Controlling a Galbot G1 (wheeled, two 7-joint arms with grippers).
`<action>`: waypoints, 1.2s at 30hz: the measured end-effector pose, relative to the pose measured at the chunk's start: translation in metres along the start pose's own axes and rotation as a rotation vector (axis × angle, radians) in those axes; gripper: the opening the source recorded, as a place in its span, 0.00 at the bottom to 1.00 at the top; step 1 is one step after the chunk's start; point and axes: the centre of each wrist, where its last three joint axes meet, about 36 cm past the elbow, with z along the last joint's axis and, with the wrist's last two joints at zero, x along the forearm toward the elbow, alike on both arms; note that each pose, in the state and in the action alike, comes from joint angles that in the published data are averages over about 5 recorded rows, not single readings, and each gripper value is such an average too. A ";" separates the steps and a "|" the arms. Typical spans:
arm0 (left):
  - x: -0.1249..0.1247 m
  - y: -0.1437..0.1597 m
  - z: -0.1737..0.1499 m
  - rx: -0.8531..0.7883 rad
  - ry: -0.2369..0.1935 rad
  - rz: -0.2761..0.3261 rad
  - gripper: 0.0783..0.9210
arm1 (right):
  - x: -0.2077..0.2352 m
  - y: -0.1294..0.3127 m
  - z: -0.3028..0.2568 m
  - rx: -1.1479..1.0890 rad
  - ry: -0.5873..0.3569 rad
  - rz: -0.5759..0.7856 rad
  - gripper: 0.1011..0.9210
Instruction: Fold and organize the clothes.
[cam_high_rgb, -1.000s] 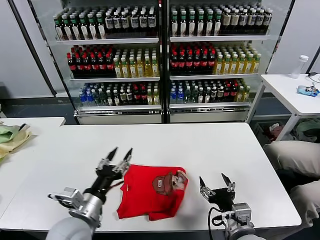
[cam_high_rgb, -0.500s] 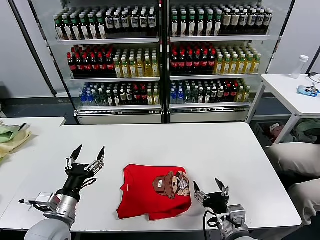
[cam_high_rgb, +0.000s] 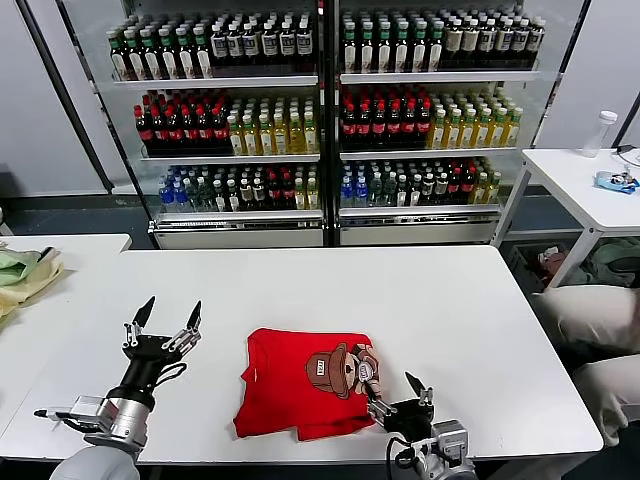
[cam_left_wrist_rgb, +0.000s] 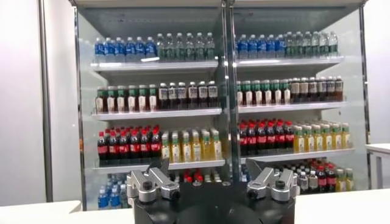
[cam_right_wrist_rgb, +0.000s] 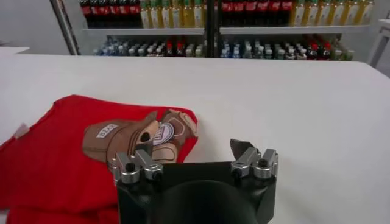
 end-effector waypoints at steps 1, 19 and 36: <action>0.000 0.000 0.001 -0.001 0.000 0.001 0.88 | 0.001 0.000 0.001 0.000 0.004 -0.001 0.88; 0.001 -0.007 0.012 -0.007 -0.006 0.014 0.88 | 0.002 -0.003 0.009 -0.111 0.098 -0.064 0.32; 0.000 -0.008 0.019 -0.010 -0.004 0.015 0.88 | 0.009 -0.020 -0.026 -0.060 -0.037 -0.041 0.03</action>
